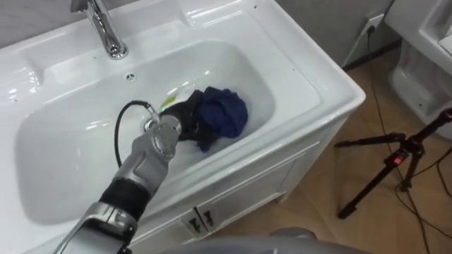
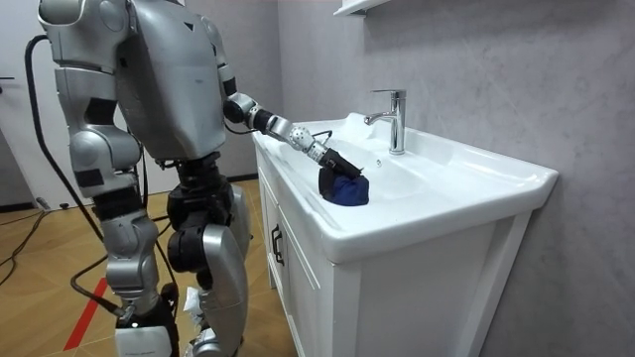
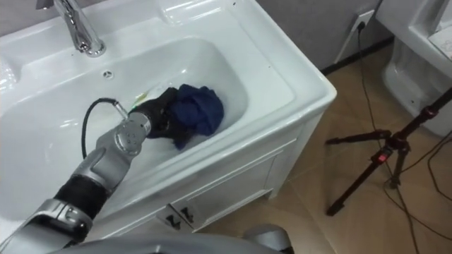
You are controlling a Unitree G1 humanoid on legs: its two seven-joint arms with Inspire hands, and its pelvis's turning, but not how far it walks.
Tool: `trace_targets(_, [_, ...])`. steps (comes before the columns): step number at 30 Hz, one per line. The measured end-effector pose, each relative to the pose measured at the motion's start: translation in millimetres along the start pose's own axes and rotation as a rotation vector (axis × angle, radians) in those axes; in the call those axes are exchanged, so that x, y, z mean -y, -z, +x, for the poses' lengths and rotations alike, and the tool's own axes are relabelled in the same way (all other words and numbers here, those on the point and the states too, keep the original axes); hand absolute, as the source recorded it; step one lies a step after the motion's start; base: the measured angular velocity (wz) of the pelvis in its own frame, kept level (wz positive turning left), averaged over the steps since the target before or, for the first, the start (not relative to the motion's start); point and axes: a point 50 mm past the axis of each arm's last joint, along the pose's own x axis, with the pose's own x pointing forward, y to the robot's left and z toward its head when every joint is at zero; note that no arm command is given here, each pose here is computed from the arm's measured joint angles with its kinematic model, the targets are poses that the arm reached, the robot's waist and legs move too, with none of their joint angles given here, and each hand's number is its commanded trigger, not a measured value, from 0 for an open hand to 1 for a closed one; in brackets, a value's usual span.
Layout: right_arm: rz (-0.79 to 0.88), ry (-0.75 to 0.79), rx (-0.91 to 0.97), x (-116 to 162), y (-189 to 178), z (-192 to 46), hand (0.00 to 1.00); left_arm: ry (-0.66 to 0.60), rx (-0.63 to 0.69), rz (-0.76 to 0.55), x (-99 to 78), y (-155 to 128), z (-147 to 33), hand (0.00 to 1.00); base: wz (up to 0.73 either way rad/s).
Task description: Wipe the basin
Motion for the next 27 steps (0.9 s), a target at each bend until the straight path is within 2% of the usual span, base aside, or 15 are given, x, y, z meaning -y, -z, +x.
trace_targets(3, [-0.024, 0.016, -0.033, -1.5, 4.0, 0.8, 0.00, -0.085, -0.108, -0.010, -11.1, 34.8, -3.5, 1.00, 0.00])
trace_targets(5, [-0.021, 0.021, -0.054, -1.0, 6.9, 0.8, 0.00, -0.188, -0.219, 0.070, -27.0, 68.8, -12.5, 1.00, 0.00])
trace_targets(6, [-0.019, 0.022, -0.058, -0.9, 7.4, 0.7, 0.00, -0.212, -0.242, 0.097, -31.4, 76.3, -15.3, 1.00, 0.06])
trace_targets(8, [-0.001, 0.029, -0.073, 1.8, 8.9, 0.0, 0.00, -0.277, -0.323, 0.277, -40.1, 105.0, -30.3, 1.00, 0.03])
trace_targets(10, [0.025, 0.037, -0.077, 6.2, 9.9, -1.0, 0.00, -0.302, -0.357, 0.409, -37.2, 118.9, -40.7, 1.00, -0.06])
trace_targets(11, [0.033, 0.038, -0.082, 7.5, 11.4, -1.2, 0.00, -0.305, -0.362, 0.454, -35.1, 121.3, -42.4, 1.00, -0.16])
trace_targets(14, [0.043, 0.022, -0.094, 12.1, 14.2, -2.5, 0.00, -0.277, -0.382, 0.737, -19.5, 123.5, -48.6, 1.00, -0.10])
trace_targets(19, [0.060, 0.035, -0.112, 31.8, 16.9, -8.1, 0.00, -0.240, -0.430, 0.824, -16.0, 128.3, -50.5, 1.00, -0.25])
trace_targets(22, [0.077, 0.069, -0.109, 46.6, 19.5, -12.7, 0.00, -0.223, -0.444, 0.826, -12.8, 131.3, -52.9, 1.00, -0.01])
trace_targets(27, [0.115, 0.114, -0.022, 65.1, 3.1, -20.3, 0.00, -0.216, -0.450, 0.831, -12.6, 134.1, -55.0, 1.00, 0.02])
